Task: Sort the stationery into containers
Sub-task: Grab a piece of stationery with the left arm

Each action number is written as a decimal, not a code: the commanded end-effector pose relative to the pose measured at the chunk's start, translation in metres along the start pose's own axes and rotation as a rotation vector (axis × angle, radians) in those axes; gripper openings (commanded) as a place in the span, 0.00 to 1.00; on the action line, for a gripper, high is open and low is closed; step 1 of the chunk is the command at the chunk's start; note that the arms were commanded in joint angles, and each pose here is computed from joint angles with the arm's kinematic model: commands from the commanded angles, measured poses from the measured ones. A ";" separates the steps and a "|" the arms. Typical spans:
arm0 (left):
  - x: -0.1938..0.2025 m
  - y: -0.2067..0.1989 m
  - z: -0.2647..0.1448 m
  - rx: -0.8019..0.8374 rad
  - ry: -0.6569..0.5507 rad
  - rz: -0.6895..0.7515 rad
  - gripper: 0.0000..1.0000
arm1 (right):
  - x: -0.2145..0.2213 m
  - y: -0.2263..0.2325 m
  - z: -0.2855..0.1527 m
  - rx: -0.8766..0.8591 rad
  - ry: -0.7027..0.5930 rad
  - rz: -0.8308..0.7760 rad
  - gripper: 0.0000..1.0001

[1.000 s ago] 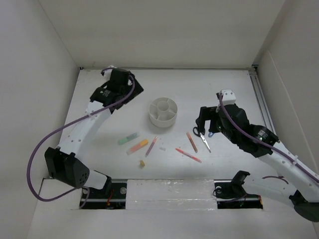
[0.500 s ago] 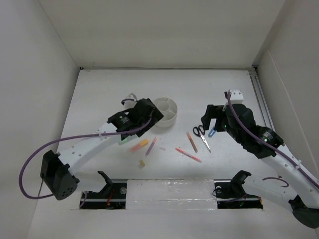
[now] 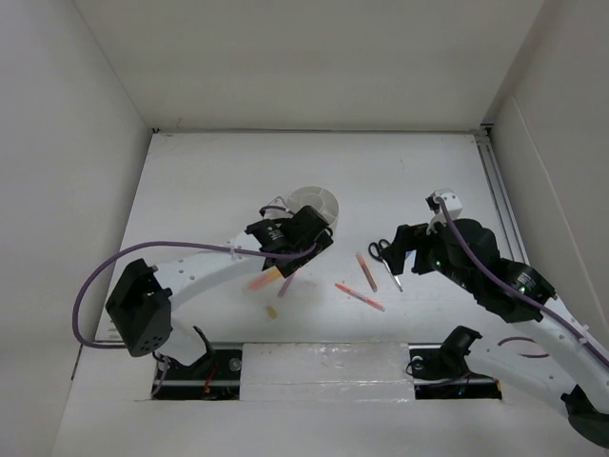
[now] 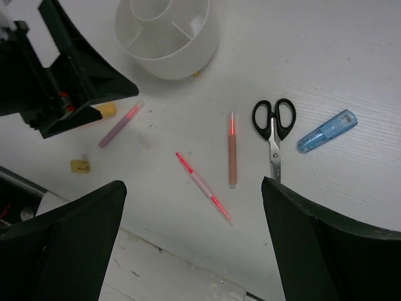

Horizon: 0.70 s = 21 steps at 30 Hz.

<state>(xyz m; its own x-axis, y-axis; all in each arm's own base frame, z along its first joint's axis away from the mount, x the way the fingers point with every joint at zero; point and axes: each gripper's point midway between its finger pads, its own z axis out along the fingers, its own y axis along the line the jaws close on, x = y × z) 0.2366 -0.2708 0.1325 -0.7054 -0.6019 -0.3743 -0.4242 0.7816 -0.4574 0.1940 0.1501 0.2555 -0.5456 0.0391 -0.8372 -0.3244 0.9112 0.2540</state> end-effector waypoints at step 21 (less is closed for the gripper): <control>0.070 0.076 0.060 -0.308 0.153 -0.046 0.66 | 0.001 0.041 -0.028 -0.209 -0.018 -0.044 0.92</control>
<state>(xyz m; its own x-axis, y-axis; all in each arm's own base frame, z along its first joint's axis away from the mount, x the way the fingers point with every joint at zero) 0.1966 -0.2659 0.0284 -0.7673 -0.5964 -0.2358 -0.5582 0.8021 -0.2124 0.1611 0.1692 0.2611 -0.5504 -0.0075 -0.8349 -0.4521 0.8434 0.2904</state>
